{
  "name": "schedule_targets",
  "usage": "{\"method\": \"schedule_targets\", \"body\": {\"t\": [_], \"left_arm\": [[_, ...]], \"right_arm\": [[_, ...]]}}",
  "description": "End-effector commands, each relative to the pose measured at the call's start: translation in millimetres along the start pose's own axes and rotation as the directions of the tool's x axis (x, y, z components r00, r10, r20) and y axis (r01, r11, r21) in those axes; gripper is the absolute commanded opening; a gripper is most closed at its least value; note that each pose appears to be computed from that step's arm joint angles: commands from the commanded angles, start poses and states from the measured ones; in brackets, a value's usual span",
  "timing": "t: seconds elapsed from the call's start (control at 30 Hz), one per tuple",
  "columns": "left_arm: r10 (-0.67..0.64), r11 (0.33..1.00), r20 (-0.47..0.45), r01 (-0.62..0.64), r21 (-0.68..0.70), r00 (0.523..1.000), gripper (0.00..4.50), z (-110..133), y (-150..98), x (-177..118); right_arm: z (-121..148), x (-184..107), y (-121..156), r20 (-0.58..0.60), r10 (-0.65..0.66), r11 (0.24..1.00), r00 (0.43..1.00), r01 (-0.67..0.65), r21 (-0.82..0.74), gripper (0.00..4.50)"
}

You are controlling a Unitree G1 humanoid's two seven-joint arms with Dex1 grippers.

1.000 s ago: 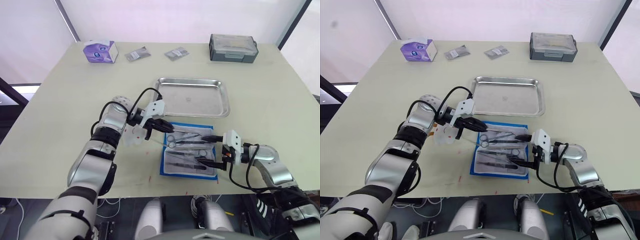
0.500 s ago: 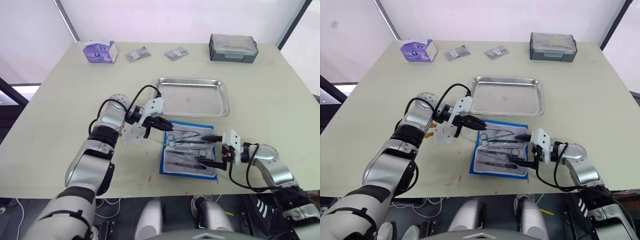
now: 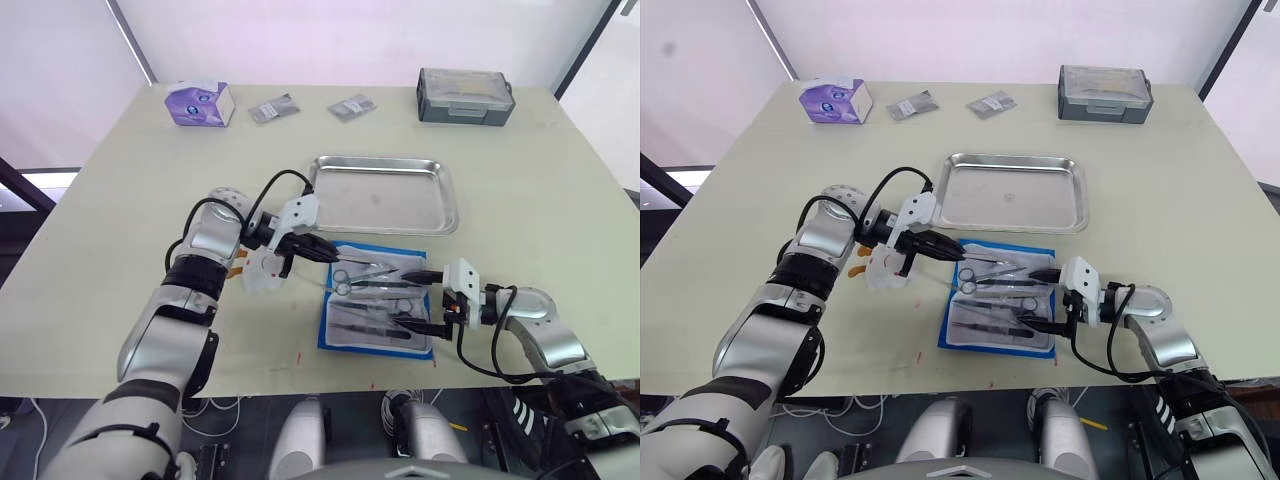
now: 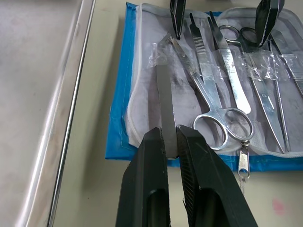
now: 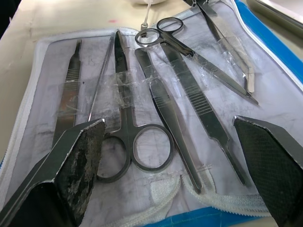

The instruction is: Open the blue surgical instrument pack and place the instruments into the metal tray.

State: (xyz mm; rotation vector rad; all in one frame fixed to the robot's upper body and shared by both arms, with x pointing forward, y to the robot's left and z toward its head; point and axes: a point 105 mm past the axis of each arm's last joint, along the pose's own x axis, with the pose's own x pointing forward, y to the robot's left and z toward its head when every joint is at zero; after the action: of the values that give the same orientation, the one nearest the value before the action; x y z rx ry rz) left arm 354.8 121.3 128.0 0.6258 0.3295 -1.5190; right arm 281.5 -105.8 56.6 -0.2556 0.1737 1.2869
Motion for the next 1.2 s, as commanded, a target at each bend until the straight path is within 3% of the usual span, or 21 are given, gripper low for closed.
{"method": "schedule_targets", "body": {"t": [0.03,0.43,0.93,1.0,1.1,1.2], "left_arm": [[0.017,0.999,0.042,-0.019,0.039,0.999,0.04,12,1,-11],[0.029,0.999,0.021,-0.030,0.042,0.999,0.04,11,-2,-31],[0.088,0.996,-0.079,-0.088,0.010,0.993,0.04,12,-16,-91],[0.108,0.994,-0.059,-0.109,-0.004,0.992,0.04,15,-15,-97],[0.176,0.984,0.055,-0.175,-0.035,0.983,0.04,29,-7,-98],[0.300,0.953,0.125,-0.292,-0.074,0.946,0.04,40,7,-90]], "right_arm": [[-56,-5,19,-0.201,0.040,0.989,0.979,-0.010,0.148,4.50],[-60,-7,19,-0.222,0.042,0.991,0.974,-0.012,0.131,4.50],[-60,-6,19,-0.218,0.041,0.992,0.975,-0.013,0.129,4.50],[-60,-5,19,-0.217,0.042,0.992,0.975,-0.014,0.129,4.50],[-60,-5,19,-0.216,0.043,0.992,0.975,-0.016,0.128,4.50],[-59,-5,18,-0.214,0.045,0.992,0.976,-0.017,0.129,4.50]]}}
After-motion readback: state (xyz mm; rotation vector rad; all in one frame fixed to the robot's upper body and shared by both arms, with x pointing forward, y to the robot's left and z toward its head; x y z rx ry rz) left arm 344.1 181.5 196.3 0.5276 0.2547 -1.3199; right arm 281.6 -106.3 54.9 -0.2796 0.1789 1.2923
